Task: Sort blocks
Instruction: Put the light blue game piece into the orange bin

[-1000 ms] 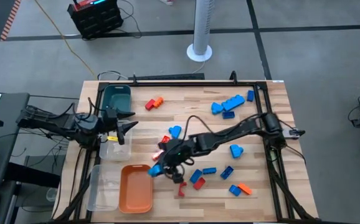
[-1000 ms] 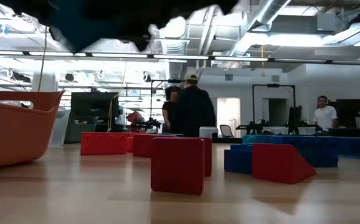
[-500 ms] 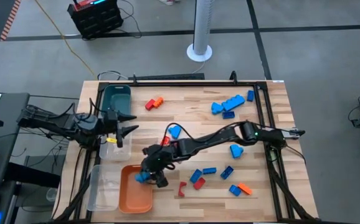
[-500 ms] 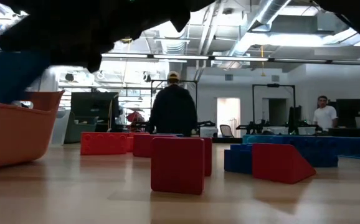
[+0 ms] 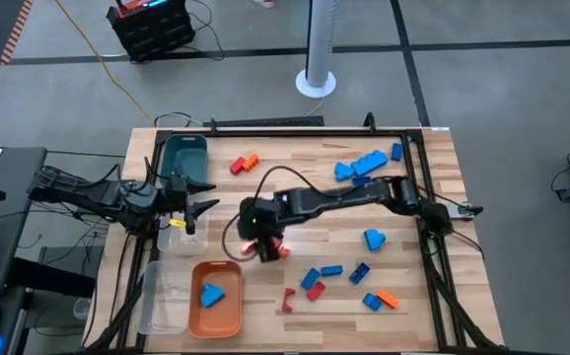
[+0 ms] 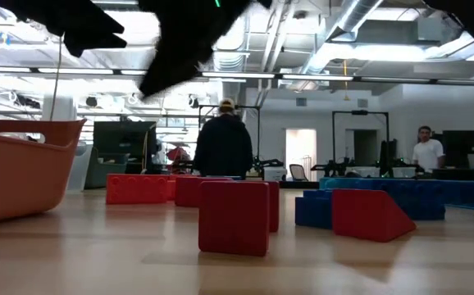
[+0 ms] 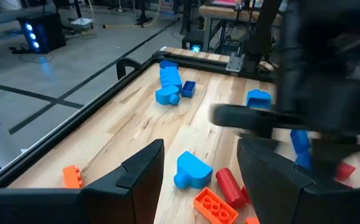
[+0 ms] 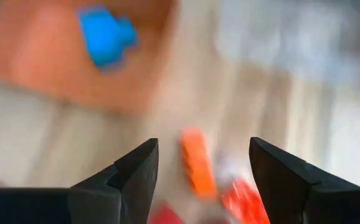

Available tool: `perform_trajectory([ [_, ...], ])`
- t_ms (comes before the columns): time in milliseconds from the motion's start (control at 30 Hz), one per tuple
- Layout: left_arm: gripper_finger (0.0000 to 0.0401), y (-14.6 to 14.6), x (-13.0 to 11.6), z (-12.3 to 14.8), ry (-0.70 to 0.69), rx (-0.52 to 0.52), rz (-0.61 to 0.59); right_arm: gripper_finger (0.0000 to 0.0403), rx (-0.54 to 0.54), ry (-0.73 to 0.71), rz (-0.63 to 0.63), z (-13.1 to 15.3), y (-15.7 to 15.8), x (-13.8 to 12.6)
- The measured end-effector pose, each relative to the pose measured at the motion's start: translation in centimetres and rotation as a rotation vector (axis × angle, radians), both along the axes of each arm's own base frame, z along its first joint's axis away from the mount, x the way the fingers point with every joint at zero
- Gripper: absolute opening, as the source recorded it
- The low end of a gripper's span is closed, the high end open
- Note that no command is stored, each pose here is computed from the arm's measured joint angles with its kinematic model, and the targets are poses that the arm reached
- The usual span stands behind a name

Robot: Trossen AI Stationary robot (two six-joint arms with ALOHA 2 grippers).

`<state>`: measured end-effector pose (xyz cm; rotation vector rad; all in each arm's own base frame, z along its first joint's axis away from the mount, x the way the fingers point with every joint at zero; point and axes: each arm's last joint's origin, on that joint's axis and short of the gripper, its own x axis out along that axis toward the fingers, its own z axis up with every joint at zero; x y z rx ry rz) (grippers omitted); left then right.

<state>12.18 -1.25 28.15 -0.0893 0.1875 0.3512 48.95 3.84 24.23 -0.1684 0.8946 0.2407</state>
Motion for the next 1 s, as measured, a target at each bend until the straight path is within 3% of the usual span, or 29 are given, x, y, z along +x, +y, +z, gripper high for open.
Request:
perform_trajectory([
  [200, 0.0199, 0.0, -0.1, -0.4, 0.031, -0.009, 0.005, 0.0258, -0.019, 0.148, -0.091, -4.0, -3.8, -1.3],
  [400, 0.0199, 0.1, -0.3, -0.9, 0.086, -0.021, 0.013, 0.0258, -0.092, 0.254, -0.072, -5.8, -3.6, -2.5],
  [600, 0.0199, 0.1, -0.3, -1.1, 0.094, -0.055, 0.024, 0.0258, -0.145, 0.288, -0.065, -4.5, -4.4, -3.4],
  [700, 0.0199, 0.1, -0.5, -1.5, 0.119, -0.086, 0.038, 0.0258, -0.159, 0.391, -0.078, -4.0, -5.0, -4.8],
  [800, 0.0199, 0.1, -0.6, -1.7, 0.139, -0.102, 0.047, 0.0258, -0.161, 0.469, -0.112, -2.9, -5.2, -6.1],
  [900, 0.0199, 0.1, -0.6, -1.8, 0.14, -0.102, 0.047, 0.0258, -0.234, 0.565, -0.162, -1.7, -5.4, -7.8],
  [1000, 0.0199, 0.1, -0.6, -1.7, 0.135, -0.1, 0.049, 0.0258, -0.268, 0.623, -0.241, -1.3, -7.3, -8.7],
])
